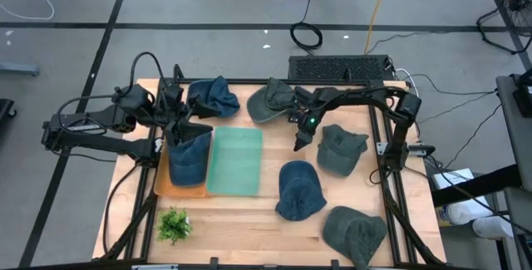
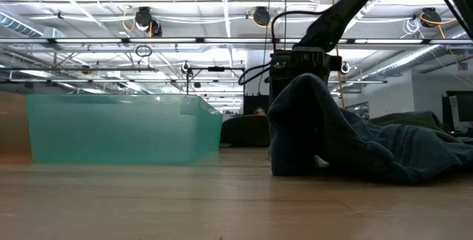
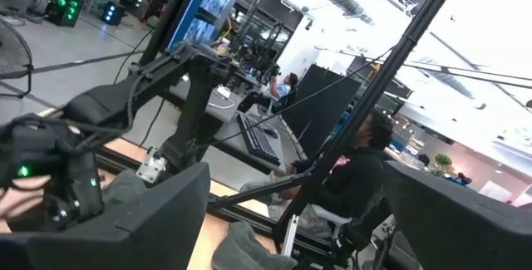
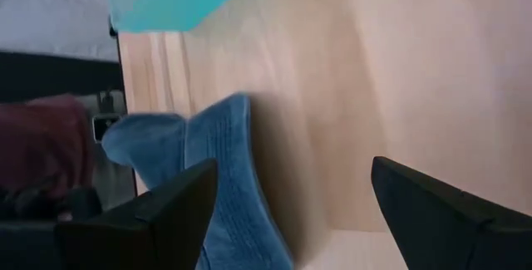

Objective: Pick & Place hat
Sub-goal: Put the bottom blue cap into the orange bin

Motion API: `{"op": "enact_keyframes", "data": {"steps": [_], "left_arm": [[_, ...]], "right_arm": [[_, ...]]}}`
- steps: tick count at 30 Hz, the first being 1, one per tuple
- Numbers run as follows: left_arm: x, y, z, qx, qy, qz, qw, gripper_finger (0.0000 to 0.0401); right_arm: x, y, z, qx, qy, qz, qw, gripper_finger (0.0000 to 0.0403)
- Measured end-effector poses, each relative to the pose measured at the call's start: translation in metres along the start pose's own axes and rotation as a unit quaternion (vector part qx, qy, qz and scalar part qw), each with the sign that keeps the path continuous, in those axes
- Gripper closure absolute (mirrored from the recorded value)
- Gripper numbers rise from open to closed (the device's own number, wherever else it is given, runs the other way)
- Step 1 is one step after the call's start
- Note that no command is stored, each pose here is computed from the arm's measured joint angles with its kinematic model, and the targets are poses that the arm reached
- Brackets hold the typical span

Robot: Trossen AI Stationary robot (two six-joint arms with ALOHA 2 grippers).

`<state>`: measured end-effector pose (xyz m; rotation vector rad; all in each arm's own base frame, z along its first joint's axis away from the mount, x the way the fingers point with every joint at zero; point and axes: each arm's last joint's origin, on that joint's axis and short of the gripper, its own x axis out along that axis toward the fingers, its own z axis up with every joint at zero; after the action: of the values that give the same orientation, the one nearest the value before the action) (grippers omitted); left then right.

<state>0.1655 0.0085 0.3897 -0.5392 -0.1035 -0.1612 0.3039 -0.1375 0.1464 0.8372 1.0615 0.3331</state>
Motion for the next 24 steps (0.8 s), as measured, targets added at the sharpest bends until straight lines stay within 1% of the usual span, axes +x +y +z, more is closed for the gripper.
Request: {"op": "enact_keyframes", "data": {"steps": [8, 12, 16, 24], "left_arm": [[0.000, -0.003, 0.003, 0.005, -0.011, -0.024, 1.000, 0.0036], [0.000, -0.003, 0.003, 0.005, -0.009, -0.026, 1.000, 0.0036], [0.000, -0.003, 0.003, 0.007, -0.009, -0.026, 1.000, 0.0036], [0.000, -0.003, 0.003, 0.005, -0.009, -0.025, 1.000, 0.0036]], "right_arm": [[0.029, 0.012, -0.004, -0.021, 0.043, 0.011, 0.999, 0.0094], [0.038, 0.020, -0.006, -0.033, 0.060, 0.016, 0.998, 0.0094], [0.045, 0.027, -0.008, -0.049, 0.070, 0.032, 0.996, 0.0094], [0.054, 0.035, -0.011, -0.061, 0.085, 0.034, 0.994, 0.0099]]}}
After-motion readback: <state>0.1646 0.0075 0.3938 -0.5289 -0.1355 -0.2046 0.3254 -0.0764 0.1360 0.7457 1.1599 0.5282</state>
